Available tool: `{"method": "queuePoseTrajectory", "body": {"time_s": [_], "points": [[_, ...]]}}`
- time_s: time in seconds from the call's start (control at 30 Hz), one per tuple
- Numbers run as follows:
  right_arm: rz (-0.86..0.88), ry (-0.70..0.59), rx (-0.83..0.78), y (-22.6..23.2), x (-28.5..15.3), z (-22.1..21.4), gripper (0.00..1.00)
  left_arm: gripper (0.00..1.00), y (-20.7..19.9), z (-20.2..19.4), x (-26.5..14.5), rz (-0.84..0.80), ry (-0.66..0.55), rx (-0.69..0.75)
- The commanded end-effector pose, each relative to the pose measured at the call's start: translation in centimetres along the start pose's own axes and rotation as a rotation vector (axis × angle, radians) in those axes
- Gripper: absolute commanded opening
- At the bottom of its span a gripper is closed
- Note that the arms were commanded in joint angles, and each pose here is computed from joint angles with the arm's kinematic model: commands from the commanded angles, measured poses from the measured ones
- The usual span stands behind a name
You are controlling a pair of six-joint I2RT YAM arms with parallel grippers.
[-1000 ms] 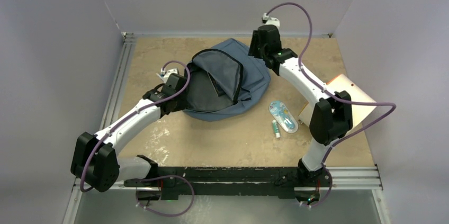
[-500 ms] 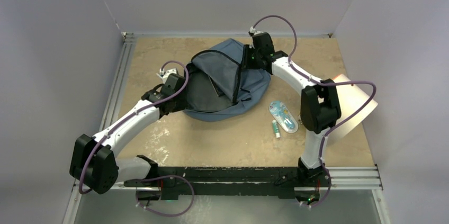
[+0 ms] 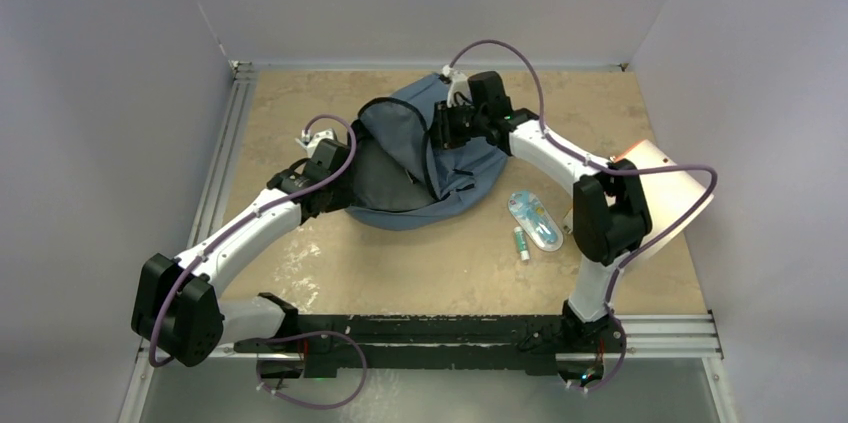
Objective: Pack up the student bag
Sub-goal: Zip the student bag at the center of the board.
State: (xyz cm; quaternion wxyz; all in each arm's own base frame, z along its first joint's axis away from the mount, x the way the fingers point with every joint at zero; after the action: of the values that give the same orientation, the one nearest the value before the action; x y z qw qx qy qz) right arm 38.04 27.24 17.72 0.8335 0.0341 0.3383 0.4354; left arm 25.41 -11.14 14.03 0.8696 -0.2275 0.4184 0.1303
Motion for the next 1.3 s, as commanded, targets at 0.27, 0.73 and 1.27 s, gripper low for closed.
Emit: {"method": "queuePoseTrajectory", "body": {"time_s": [0.27,0.73,1.27], "points": [[0.076,-0.089,-0.159,7.3,-1.9,2.3,0.30,0.00,0.6,0.9,-1.3,0.027,-0.038,-0.007],[-0.529,-0.226,0.045,1.5,-7.8,1.4,0.48,0.00,1.9,0.6,-1.9,0.068,-0.044,-0.018],[-0.645,-0.319,0.401,0.6,-10.1,-4.4,0.82,0.39,0.2,4.0,-7.6,-0.092,-0.122,0.027]]}}
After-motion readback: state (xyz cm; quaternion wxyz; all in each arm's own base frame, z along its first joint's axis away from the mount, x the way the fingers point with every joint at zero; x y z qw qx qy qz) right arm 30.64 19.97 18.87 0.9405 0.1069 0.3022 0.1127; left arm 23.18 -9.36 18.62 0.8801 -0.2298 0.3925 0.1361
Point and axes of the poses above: each gripper's point midway between its finger pads, its own x axis out along the fingers, its own y axis along the line the jaws close on, z = x × y, the point moved 4 cm from there along -x, back along the fingers, and after that the axes turned 14 degrees about -x, right-handed, at the moved point
